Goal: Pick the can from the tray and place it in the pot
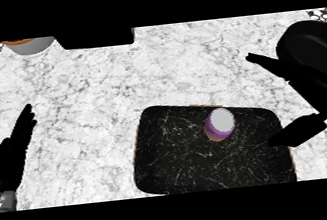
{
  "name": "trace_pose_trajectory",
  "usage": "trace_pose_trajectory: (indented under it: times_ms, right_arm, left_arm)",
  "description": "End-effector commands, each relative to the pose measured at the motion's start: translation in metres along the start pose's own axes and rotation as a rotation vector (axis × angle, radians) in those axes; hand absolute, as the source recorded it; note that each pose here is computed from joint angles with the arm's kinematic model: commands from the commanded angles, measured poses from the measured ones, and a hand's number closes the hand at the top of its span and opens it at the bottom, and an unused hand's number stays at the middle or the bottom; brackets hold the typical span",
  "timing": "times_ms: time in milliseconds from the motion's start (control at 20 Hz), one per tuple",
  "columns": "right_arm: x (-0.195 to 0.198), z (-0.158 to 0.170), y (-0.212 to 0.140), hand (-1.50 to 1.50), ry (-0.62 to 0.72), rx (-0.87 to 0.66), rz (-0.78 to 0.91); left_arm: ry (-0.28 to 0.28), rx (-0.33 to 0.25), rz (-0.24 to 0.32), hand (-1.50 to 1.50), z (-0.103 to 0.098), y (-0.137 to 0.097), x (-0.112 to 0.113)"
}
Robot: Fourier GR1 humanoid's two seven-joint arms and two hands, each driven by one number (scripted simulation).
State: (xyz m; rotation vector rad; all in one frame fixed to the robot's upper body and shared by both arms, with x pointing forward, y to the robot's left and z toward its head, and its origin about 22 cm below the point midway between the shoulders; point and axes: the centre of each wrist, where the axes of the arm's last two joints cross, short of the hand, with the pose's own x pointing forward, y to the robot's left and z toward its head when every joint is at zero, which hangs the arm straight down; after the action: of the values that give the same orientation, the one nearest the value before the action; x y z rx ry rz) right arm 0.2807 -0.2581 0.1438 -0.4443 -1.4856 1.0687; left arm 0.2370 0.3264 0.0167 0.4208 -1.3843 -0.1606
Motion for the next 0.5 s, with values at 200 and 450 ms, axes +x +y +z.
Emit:
trace_pose_trajectory:
  times_ms: [200,450]
  right_arm:
    - [0.034,-0.036,0.008,-1.5,0.198,0.368,0.243]
    - [0.068,-0.069,0.026,-1.5,0.236,0.476,0.25]
  left_arm:
    - [-0.008,0.004,0.001,0.0,-0.004,0.002,0.005]
    - [0.005,0.01,0.009,0.0,-0.007,-0.006,0.005]
